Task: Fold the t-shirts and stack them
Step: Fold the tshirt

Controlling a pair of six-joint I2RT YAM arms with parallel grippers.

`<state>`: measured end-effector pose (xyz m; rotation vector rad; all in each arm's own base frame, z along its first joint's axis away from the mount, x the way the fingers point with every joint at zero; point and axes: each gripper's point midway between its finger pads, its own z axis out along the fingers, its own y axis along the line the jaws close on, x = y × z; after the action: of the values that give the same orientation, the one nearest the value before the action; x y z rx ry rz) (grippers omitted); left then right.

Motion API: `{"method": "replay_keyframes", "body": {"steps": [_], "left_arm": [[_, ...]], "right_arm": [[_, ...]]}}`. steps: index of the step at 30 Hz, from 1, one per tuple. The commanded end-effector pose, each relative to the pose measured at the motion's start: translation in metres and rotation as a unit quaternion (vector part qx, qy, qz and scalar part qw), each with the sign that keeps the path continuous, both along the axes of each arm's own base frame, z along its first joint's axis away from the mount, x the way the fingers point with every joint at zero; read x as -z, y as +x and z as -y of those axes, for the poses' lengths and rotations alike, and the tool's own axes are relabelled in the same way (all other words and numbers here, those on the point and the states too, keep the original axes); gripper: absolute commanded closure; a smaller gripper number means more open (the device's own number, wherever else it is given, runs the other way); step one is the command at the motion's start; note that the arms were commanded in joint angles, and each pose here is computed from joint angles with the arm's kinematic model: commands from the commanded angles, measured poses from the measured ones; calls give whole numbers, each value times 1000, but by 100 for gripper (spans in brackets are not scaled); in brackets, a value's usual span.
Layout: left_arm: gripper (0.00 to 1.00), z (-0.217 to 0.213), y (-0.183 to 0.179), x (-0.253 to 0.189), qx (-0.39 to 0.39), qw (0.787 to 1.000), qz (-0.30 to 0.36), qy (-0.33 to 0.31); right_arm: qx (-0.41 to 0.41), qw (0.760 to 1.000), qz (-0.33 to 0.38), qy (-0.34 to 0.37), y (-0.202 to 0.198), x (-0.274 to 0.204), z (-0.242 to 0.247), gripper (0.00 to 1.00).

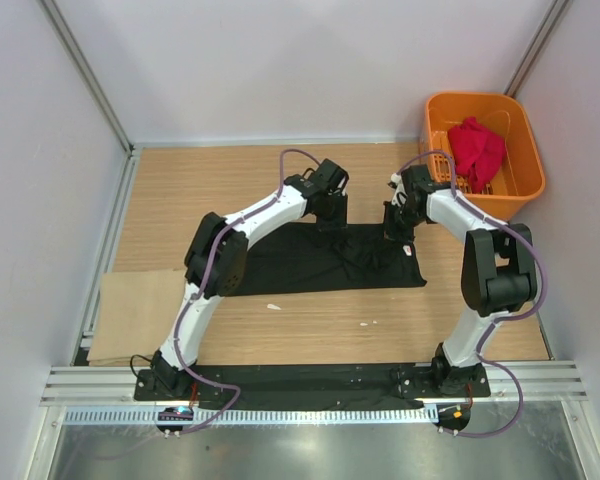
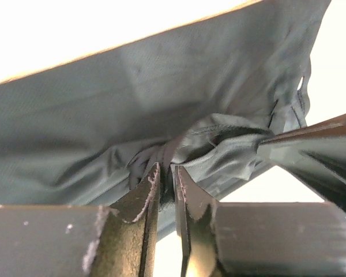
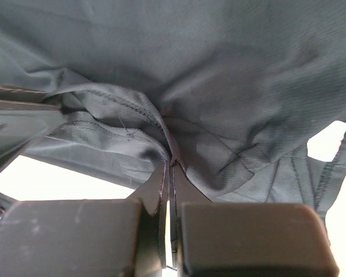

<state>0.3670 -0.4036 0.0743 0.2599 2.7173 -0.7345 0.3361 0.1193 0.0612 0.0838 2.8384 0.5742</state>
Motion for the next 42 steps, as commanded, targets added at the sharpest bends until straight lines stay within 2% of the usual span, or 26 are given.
{"method": "replay_keyframes", "body": {"steps": [1, 10, 12, 13, 15, 17, 22, 24, 30, 31, 38, 42], "left_arm": [[82, 7, 0, -3, 11, 1000, -23, -15], [78, 1, 7, -4, -1, 1000, -18, -11], [73, 0, 11, -9, -6, 1000, -12, -14], [64, -1, 14, -12, -9, 1000, -8, -16], [57, -5, 19, -13, -18, 1000, -6, -13], [53, -13, 25, -14, -29, 1000, -2, -2], [52, -25, 29, -21, -38, 999, 8, 5], [52, -32, 29, -26, -41, 999, 15, 10], [52, -40, 23, -33, -39, 999, 22, 12], [52, -39, 22, -33, -38, 999, 20, 11], [51, -27, 14, -33, -18, 1000, 2, -23], [51, -13, 10, -27, 1, 998, -20, -55]], "right_arm": [[-1, 999, 24, -20, 15, -13, 7, 98], [7, 999, 31, -39, 32, -15, 11, 97], [9, 998, 37, -43, 38, -16, 12, 96], [9, 998, 37, -44, 40, -16, 12, 96], [7, 998, 34, -48, 44, -13, 13, 96], [10, 998, 38, -55, 51, -14, 16, 96], [19, 997, 28, -65, 63, -7, 22, 94], [23, 996, 31, -75, 70, -8, 26, 90], [27, 994, 30, -100, 87, -3, 34, 86], [28, 994, 29, -100, 88, -4, 35, 84], [26, 990, 44, -130, 83, -25, 46, 54], [12, 994, 51, -95, 64, -40, 36, 52]]}}
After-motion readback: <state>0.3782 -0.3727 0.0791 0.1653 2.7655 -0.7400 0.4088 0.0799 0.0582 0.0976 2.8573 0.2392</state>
